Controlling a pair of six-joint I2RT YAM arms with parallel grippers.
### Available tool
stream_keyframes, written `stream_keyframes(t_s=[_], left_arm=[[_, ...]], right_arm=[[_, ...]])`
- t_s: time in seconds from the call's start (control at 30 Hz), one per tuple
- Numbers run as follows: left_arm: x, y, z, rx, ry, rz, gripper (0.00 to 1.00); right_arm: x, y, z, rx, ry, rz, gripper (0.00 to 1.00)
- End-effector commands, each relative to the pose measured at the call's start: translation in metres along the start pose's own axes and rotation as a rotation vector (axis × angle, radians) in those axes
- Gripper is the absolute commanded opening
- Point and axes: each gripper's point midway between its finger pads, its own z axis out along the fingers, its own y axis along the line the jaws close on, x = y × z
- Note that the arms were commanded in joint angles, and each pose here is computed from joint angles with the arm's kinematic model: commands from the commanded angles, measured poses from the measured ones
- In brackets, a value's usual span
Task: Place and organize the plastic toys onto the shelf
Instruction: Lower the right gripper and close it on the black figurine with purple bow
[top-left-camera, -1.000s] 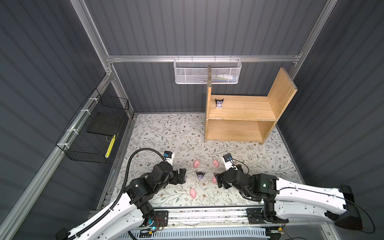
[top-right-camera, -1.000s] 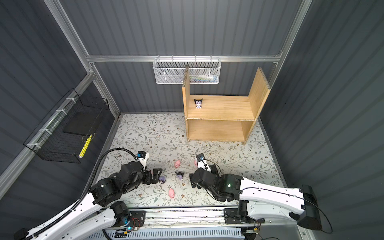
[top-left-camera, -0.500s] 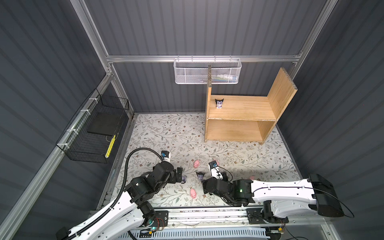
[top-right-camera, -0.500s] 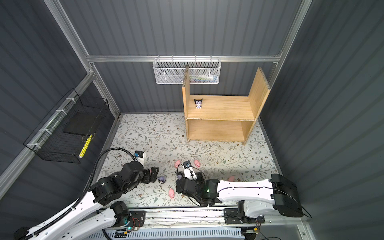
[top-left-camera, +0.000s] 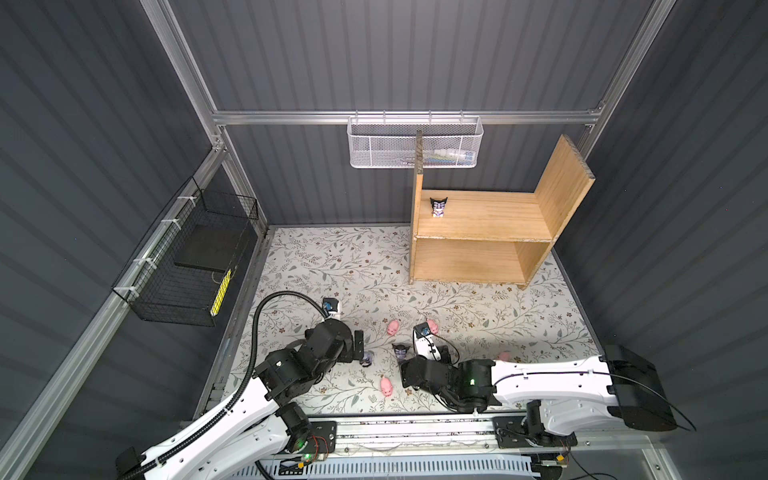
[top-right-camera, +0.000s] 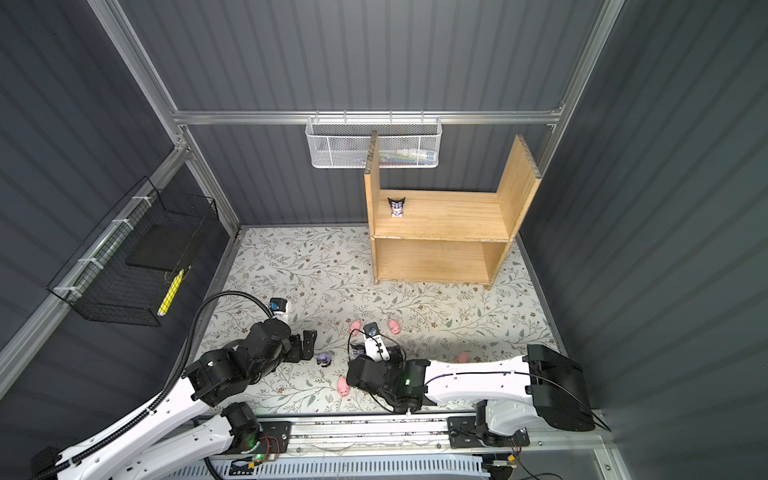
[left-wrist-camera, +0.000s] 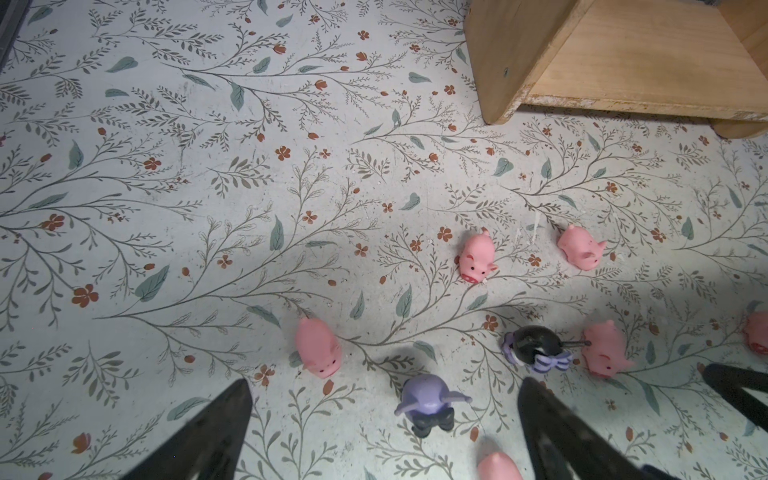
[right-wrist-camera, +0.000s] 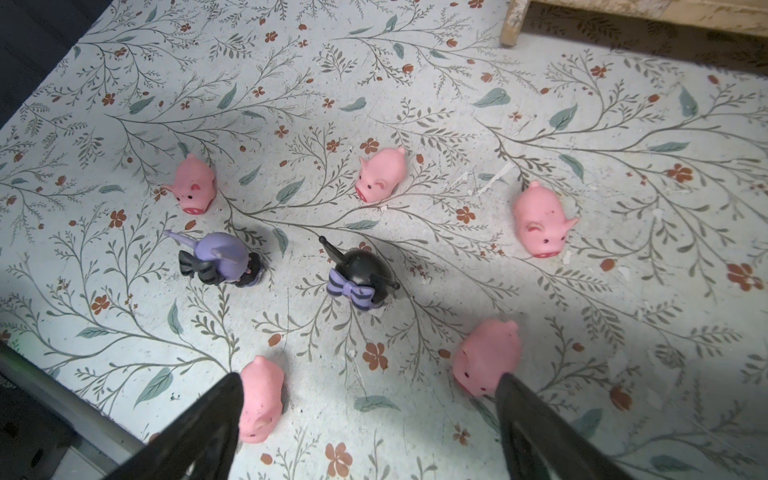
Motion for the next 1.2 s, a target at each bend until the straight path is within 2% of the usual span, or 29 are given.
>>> stream_keyframes(t_s=[0.0,0.57,1.17], left_arm=[[0.0,0.006,-0.005,-0.013,-0.017,-0.029,0.99],[0.011,0.016,-0.003,-0.033,-0.023,-0.049,0.99],[0.006,0.022,-0.011,-0.038,-0.057,-0.071,0.99]], right_arm=[[0.001,0.01,0.007,-0.01,0.004,0.035,0.93],[0.02,0.018,0.054,0.084,-0.013,-0.007,0.87],[0.019,0.004,0.09,0.165,-0.019,0.04,0.73]])
